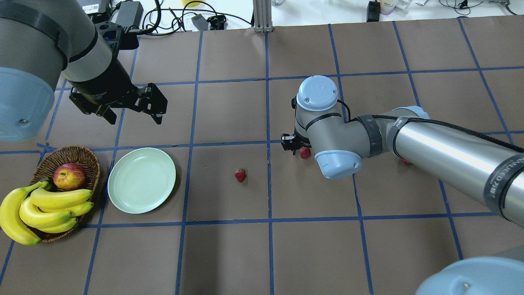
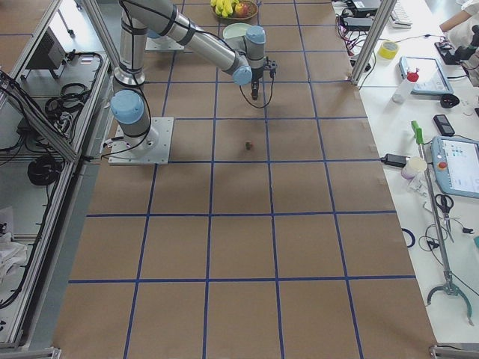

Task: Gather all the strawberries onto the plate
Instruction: 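Carry the strawberry beside the first one and release it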

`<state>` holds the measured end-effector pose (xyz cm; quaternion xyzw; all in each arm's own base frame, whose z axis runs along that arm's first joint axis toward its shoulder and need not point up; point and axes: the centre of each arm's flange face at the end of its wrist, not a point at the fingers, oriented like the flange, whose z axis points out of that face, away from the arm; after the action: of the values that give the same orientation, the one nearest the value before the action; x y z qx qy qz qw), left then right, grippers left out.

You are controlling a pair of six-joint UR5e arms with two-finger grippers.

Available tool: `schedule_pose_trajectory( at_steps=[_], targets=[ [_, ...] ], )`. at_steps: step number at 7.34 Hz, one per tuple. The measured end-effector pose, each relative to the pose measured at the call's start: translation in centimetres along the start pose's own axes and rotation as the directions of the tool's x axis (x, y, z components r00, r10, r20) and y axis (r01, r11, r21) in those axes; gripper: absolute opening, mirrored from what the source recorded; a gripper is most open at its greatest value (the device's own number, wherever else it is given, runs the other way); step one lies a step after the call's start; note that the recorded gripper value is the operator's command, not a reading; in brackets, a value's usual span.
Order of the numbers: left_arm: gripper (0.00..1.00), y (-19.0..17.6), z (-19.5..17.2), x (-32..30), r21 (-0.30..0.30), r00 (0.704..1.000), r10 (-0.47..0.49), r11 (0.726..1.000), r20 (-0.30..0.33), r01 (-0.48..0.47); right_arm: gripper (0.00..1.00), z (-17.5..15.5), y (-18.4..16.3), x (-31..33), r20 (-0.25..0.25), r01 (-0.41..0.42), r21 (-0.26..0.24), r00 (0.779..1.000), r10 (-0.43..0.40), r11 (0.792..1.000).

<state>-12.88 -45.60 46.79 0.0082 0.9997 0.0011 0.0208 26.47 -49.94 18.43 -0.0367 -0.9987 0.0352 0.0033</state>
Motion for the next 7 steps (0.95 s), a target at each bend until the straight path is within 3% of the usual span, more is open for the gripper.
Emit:
schedule_pose_trajectory(
  at_steps=[2, 5, 7],
  targets=[
    [1.00, 0.2, 0.7, -0.4, -0.042, 0.999, -0.001, 0.999, 0.040, 0.003, 0.01, 0.6, 0.1, 0.0, 0.003, -0.029, 0.006, 1.000, 0.029, 1.000],
    [1.00, 0.2, 0.3, -0.5, -0.041, 0.998, 0.007, 0.999, 0.062, -0.005, 0.00, 0.8, 1.0, 0.1, 0.001, -0.067, -0.022, 0.998, 0.067, 0.998],
    [1.00, 0.8, 0.0, -0.4, -0.053, 0.998, 0.002, 0.999, 0.060, 0.001, 0.00, -2.7, 0.5, -2.3, 0.018, -0.100, -0.021, 0.995, 0.100, 0.995]
  ],
)
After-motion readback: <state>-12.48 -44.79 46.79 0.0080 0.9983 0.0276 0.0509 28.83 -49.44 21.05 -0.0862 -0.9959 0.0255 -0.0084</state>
